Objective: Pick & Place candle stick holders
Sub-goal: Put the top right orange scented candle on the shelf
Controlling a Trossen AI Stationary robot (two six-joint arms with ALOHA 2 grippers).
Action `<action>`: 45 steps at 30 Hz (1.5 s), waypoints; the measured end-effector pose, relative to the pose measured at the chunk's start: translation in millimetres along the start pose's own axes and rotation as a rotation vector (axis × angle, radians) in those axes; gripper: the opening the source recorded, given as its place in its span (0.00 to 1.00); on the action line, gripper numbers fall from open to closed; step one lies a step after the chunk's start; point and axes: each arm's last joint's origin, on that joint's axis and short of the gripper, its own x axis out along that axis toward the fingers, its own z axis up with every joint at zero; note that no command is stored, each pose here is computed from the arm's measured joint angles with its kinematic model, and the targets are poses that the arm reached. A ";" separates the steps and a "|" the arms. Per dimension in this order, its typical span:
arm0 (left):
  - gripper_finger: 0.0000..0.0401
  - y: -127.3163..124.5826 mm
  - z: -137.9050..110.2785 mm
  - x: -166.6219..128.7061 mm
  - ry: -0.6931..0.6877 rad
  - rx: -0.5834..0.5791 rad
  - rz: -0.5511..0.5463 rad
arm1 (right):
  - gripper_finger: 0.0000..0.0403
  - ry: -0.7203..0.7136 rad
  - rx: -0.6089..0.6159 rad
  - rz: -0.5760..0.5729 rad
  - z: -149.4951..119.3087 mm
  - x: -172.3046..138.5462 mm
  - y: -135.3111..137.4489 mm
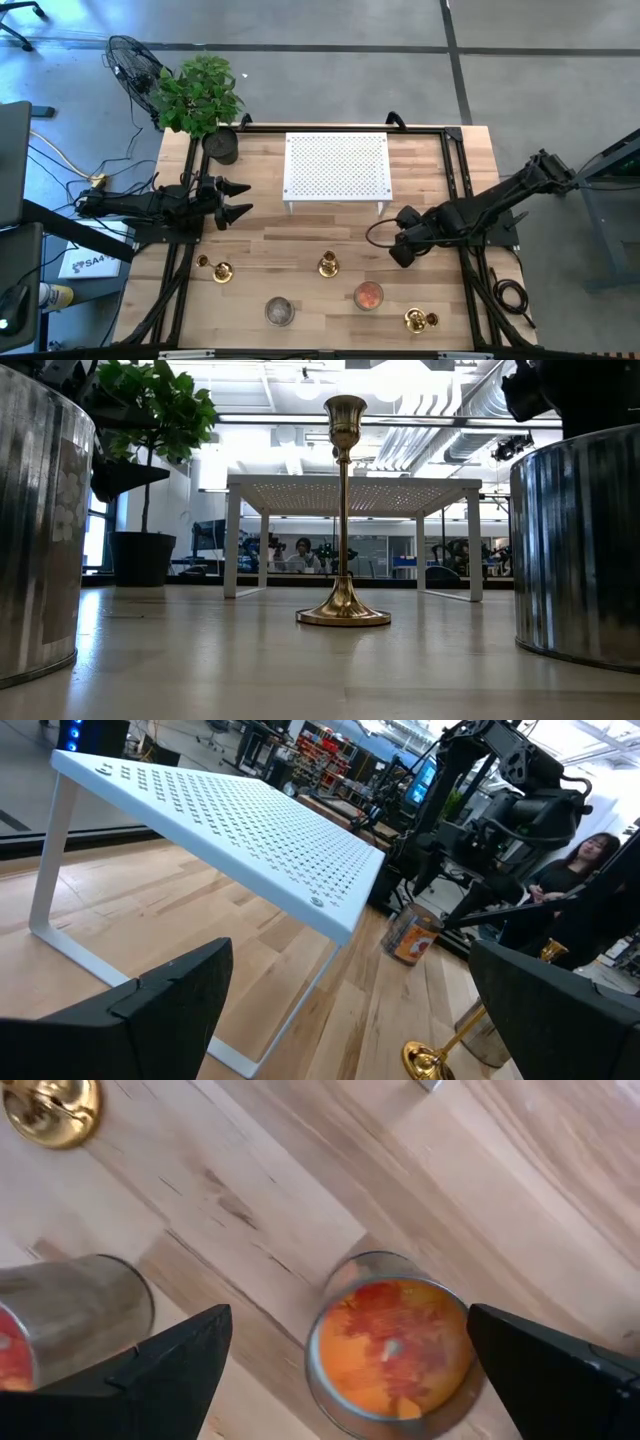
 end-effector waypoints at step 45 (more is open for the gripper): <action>1.00 -0.1 0.2 0.0 -0.001 -0.001 -0.001 | 0.99 0.067 -0.025 -0.191 -13.1 19.8 2.9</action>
